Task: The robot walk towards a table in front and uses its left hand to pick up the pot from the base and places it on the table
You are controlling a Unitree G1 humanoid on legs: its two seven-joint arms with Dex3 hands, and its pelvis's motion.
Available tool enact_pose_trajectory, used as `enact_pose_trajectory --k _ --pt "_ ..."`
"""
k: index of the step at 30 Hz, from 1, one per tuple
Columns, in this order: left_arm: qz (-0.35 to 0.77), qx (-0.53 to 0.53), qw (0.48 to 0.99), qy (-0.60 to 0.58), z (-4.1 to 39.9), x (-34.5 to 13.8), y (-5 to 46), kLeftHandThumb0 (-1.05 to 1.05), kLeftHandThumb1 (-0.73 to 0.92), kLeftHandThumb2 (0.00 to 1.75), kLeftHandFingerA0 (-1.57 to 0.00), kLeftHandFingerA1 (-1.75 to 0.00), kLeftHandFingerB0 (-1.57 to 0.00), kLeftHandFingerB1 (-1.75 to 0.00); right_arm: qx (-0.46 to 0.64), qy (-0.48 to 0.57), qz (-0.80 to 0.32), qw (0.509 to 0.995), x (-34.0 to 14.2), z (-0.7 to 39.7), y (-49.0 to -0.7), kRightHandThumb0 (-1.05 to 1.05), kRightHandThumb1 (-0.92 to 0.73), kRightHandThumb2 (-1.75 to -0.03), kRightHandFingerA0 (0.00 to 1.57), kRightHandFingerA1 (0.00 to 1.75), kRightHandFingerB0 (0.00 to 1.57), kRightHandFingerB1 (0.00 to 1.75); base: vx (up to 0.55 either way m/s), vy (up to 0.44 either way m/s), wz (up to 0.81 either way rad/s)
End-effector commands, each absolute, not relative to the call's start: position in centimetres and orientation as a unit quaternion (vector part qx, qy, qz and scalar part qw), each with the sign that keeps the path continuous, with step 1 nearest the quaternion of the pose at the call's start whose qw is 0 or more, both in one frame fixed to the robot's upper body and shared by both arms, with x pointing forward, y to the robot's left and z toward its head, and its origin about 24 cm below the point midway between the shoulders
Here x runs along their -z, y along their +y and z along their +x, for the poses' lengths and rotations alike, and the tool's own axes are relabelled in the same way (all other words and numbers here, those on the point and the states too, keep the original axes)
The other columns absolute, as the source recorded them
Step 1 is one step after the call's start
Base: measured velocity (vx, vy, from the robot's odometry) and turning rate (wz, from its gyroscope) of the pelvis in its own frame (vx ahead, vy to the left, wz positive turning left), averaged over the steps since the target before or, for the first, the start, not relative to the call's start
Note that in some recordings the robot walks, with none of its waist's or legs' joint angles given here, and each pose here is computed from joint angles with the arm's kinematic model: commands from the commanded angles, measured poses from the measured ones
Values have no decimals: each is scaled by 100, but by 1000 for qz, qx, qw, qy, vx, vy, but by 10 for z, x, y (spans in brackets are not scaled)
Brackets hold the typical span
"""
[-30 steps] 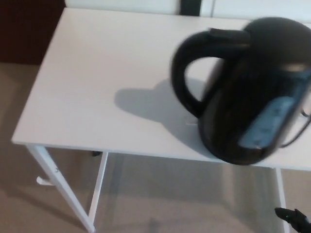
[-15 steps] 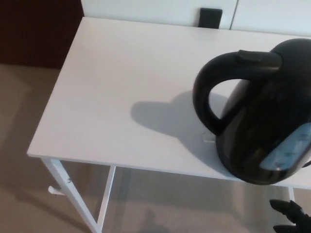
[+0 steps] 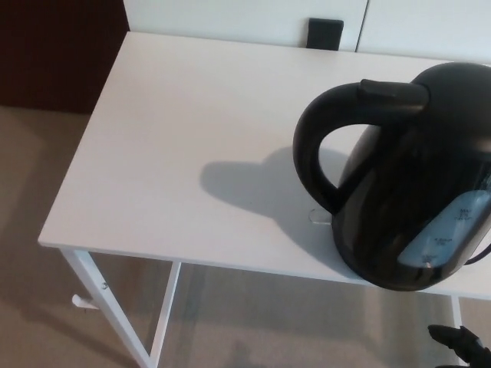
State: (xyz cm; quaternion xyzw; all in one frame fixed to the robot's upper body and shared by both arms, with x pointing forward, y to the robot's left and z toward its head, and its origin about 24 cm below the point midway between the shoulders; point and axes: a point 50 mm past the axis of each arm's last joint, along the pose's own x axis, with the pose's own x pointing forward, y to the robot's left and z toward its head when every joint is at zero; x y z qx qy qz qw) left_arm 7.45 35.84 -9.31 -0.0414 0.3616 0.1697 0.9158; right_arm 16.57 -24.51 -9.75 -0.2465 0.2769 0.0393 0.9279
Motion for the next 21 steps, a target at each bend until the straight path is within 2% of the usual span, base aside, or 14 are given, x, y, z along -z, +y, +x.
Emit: enact_pose_trajectory --k 1,2,7,8,9,10,11,15,16,19,20,21 --pt "-39 -180 914 361 67 92 363 0 39 85 -37 -58 -23 -52 -42 281 -255 924 97 162 -249 -10 -51 -92 31 57 12 47 0 0 0" --pt "-38 -185 912 365 65 92 364 -1 56 56 -46 -41 -35 -35 -44 281 -254 924 99 161 -249 -11 -51 -92 31 57 12 48 0 0 0" --pt "-41 -186 912 362 66 91 365 1 55 56 -46 -42 -33 -36 -42 281 -256 924 99 161 -249 -12 -50 -91 32 58 12 48 0 0 0" --pt "-41 -182 916 355 70 90 365 1 38 85 -37 -59 -21 -51 -42 279 -259 924 98 163 -249 -13 -51 -92 31 57 12 47 0 0 0" --pt "-42 -181 918 351 70 89 364 1 38 85 -37 -59 -21 -51 -44 278 -263 923 97 163 -249 -13 -51 -92 31 57 12 47 0 0 0" --pt "-33 -179 918 352 70 88 365 0 38 85 -37 -59 -21 -51 -42 279 -261 923 97 163 -249 -13 -50 -91 31 57 12 47 0 0 0" --pt "-29 -179 919 351 70 87 366 -2 56 55 -45 -41 -33 -35 -43 279 -258 924 98 164 -247 -13 -50 -91 31 56 12 47 0 0 0" --pt "-38 -186 920 342 74 85 367 -4 56 54 -41 -39 -31 -33 -42 276 -256 926 96 166 -247 -12 -50 -91 31 56 12 47 0 0 0" --pt "-44 -190 922 334 76 84 368 -2 37 84 -28 -55 -19 -50 -41 274 -256 926 96 167 -247 -12 -50 -91 31 57 12 47 0 0 0" --pt "-62 -213 932 287 81 72 375 1 40 86 -21 -52 -14 -48 -38 270 -250 929 94 167 -247 -11 -50 -91 32 57 13 48 0 0 0" --pt "-64 -219 936 269 84 66 378 -1 57 56 -30 -34 -25 -30 -38 269 -249 930 94 168 -246 -11 -50 -91 32 57 13 48 0 0 0" --pt "-67 -225 940 247 88 59 381 -1 57 56 -30 -34 -25 -30 -40 267 -248 930 93 170 -246 -11 -50 -91 32 57 13 48 0 0 0"
